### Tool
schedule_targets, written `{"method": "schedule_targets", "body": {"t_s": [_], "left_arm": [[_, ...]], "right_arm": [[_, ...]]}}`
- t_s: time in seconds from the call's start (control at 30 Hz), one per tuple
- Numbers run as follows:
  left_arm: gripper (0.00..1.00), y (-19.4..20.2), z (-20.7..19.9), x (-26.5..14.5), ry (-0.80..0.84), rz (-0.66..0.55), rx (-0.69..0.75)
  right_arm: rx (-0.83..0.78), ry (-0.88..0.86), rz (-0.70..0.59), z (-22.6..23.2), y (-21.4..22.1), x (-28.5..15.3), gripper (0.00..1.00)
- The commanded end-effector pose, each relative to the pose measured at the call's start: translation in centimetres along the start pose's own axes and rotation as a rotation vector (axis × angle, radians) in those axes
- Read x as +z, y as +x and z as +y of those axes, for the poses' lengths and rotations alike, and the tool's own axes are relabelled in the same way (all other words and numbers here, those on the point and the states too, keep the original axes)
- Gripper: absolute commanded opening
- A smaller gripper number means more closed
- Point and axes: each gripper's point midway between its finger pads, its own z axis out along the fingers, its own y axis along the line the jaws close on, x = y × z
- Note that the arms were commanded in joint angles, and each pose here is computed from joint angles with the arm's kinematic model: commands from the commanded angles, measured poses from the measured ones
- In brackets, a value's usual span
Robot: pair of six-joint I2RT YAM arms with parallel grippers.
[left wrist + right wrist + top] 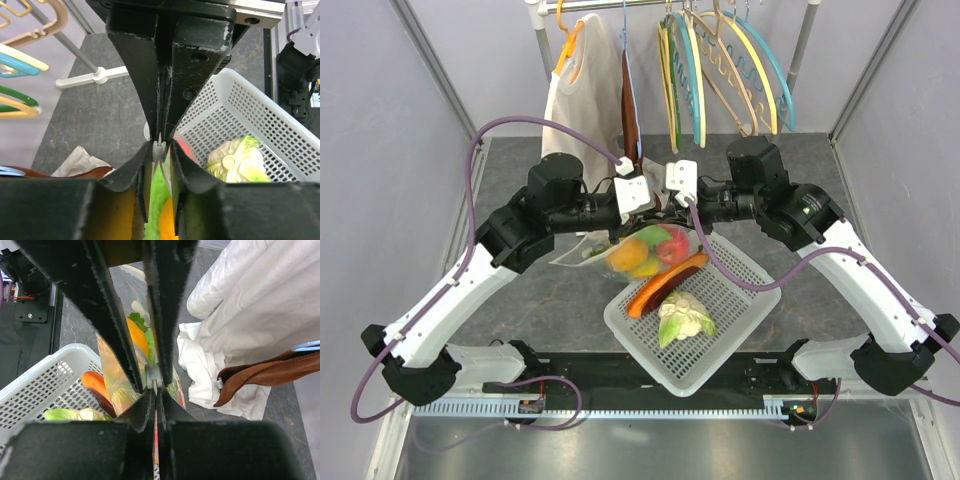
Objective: Place the food in the zip-top bag and seal the zipper
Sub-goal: Zip the zipper food storage bag at the center of the board.
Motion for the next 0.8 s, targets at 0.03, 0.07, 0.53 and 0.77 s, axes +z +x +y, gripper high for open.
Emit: {"method": "schedule_targets", "body": {"t_s": [0.03,0.07,0.53,0.77], "left_arm": [[0.11,-0.2,0.5,-0.3,-0.023,0.001,0.021],[0.08,-0.1,0.4,-0.6,-0.027,0.003,0.024],[0.02,5.2,1.4,-3.2,-0.111,0.161,-0.008],[0.02,6.8,0.9,-4.7,-0.126,0.201,-0.012]], "right_arm": [[-0.074,0.012,-0.081,0.1,-3.1,-1.4,0.00],[-0.080,0.016,-0.081,0.1,-3.1,-1.4,0.00],[-0.083,0.043,-0.086,-0.1,-3.5,-2.0,0.00],[-0.083,0.057,-0.083,-0.4,-3.6,-2.1,0.00]]}}
